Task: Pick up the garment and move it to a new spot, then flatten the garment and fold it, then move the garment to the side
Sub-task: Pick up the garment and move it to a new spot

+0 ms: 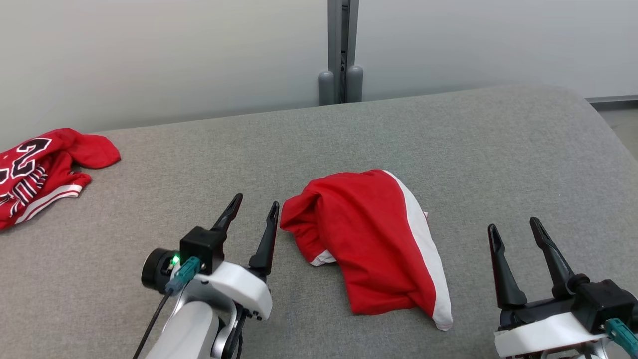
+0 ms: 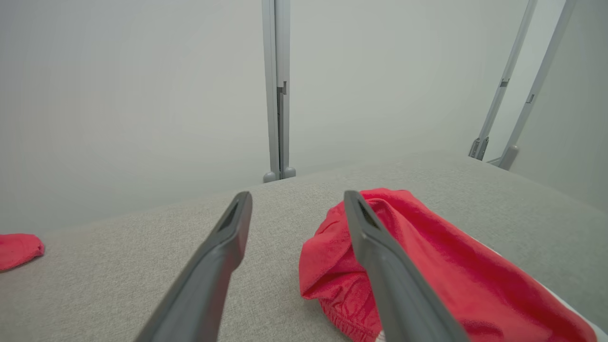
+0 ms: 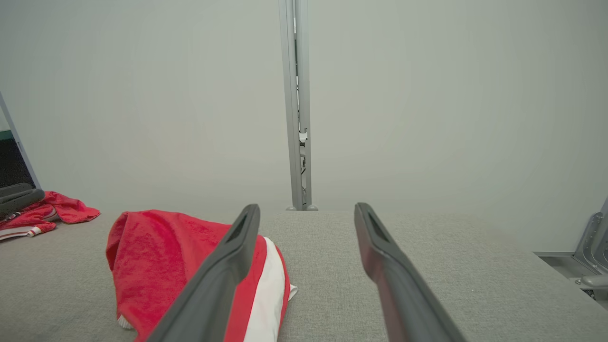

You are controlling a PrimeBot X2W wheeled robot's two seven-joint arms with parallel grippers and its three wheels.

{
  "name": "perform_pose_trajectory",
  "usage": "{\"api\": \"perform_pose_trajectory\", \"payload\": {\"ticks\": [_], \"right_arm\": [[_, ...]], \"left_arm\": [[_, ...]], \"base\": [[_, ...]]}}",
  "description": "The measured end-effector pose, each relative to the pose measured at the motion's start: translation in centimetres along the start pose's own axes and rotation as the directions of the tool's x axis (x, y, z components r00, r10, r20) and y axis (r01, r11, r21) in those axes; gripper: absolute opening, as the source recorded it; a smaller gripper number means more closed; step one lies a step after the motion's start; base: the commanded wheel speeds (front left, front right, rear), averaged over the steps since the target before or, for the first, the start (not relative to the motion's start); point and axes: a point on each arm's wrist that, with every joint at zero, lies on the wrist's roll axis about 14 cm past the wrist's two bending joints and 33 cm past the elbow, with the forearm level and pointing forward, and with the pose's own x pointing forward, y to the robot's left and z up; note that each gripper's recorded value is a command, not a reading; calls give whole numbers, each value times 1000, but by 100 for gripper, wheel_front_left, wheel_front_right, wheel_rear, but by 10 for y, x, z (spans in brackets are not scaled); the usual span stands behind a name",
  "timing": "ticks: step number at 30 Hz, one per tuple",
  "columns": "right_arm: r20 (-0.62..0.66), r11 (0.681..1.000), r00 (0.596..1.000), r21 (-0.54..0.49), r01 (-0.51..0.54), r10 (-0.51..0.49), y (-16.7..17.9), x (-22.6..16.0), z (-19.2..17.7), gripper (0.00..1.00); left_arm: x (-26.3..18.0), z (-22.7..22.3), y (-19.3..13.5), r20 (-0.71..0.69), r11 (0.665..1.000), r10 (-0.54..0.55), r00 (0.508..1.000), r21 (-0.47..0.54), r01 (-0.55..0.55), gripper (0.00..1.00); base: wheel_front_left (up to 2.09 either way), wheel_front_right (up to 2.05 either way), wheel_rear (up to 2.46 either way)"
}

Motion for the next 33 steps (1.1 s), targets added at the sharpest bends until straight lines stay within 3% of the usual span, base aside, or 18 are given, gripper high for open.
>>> {"api": "perform_pose_trajectory", "payload": {"ticks": [7,15,22,33], "right_arm": [[8,1000,1000,0,-24,24,8,-3,3,100],[15,999,999,3,-35,35,12,-6,5,100],[-1,1000,1000,15,-27,27,10,-11,0,100],[-8,999,999,22,-31,31,12,-12,-2,100]], "left_arm": [[-40,7,27,49,990,138,989,-42,-136,100],[-83,1,61,49,948,313,949,-75,-309,100],[-110,-16,71,1,922,381,925,-81,-380,100],[-118,-15,78,5,909,410,912,-90,-408,100]], "base": [[0,0,0],[0,0,0],[0,0,0],[0,0,0]]}}
